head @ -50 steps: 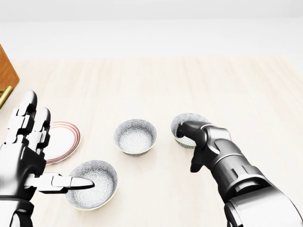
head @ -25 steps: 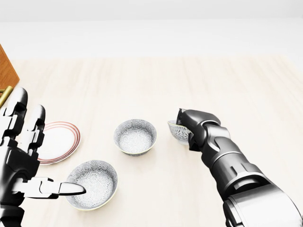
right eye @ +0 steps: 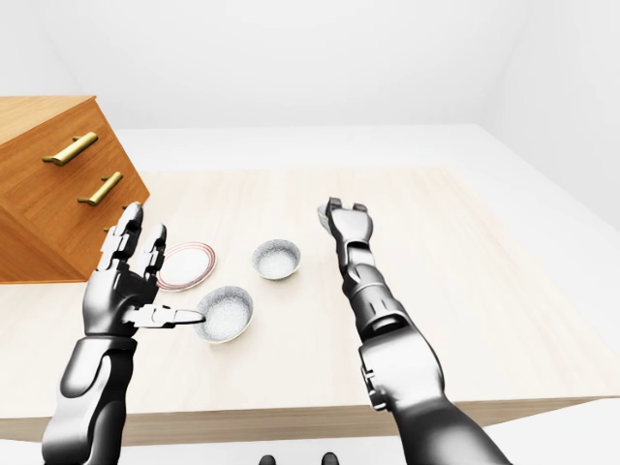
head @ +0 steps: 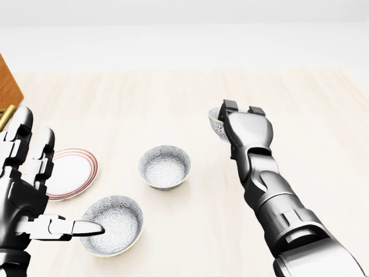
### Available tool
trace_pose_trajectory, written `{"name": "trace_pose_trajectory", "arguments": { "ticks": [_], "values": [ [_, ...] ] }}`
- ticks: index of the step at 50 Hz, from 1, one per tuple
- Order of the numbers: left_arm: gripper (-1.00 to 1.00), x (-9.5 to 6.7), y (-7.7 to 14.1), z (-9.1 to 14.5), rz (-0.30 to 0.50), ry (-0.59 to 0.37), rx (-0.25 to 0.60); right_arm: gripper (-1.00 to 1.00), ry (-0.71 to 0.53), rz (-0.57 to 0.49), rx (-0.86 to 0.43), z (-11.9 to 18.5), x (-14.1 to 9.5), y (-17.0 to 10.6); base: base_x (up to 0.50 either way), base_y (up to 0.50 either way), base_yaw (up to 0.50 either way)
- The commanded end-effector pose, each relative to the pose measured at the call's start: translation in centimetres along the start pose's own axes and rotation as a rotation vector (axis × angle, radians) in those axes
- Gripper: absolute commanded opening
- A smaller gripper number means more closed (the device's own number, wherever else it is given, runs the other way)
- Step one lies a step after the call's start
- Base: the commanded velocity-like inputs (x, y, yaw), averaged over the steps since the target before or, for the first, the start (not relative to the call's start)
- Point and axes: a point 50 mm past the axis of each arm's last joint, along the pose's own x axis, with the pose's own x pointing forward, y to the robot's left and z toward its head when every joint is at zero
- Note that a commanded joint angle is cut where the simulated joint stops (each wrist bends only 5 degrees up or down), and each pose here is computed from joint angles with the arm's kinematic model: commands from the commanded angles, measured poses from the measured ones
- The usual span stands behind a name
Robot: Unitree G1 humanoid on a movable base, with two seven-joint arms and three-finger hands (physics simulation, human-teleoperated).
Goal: Stack the bowl at the front on the bowl in the middle.
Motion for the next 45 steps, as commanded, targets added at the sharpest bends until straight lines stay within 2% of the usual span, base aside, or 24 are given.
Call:
{"name": "trace_pose_trajectory", "arguments": {
  "ticks": [1,6,17,25,30,45],
  "values": [
    [1.0,0.0,-0.2,-0.2,0.0,0.009,0.0,-1.0,-0.103,-0.229,-0.08,1.2,-1.0,-0.6,0.0,0.0,0.0],
    [1.0,-0.1,0.0,-0.1,0.003,0.003,-0.001,-1.0,-0.133,-0.297,-0.073,1.8,-1.7,-0.8,0.0,0.0,0.0],
    [1.0,0.0,-0.1,0.0,0.003,0.002,-0.001,-1.0,-0.355,-0.35,-0.05,5.1,-5.1,0.1,0.0,0.0,0.0],
    [1.0,-0.1,-0.1,-0.1,0.002,0.005,0.0,-1.0,-0.44,-0.365,-0.042,6.5,-7.0,0.9,0.0,0.0,0.0],
    [1.0,-0.1,-0.2,-0.2,-0.002,0.011,0.002,-1.0,-0.458,-0.355,-0.04,7.0,-7.9,1.5,0.0,0.0,0.0],
    [1.0,-0.1,-0.2,0.0,-0.001,0.003,0.004,-1.0,-0.478,-0.34,-0.051,7.7,-8.4,2.7,0.0,0.0,0.0]
  ]
}}
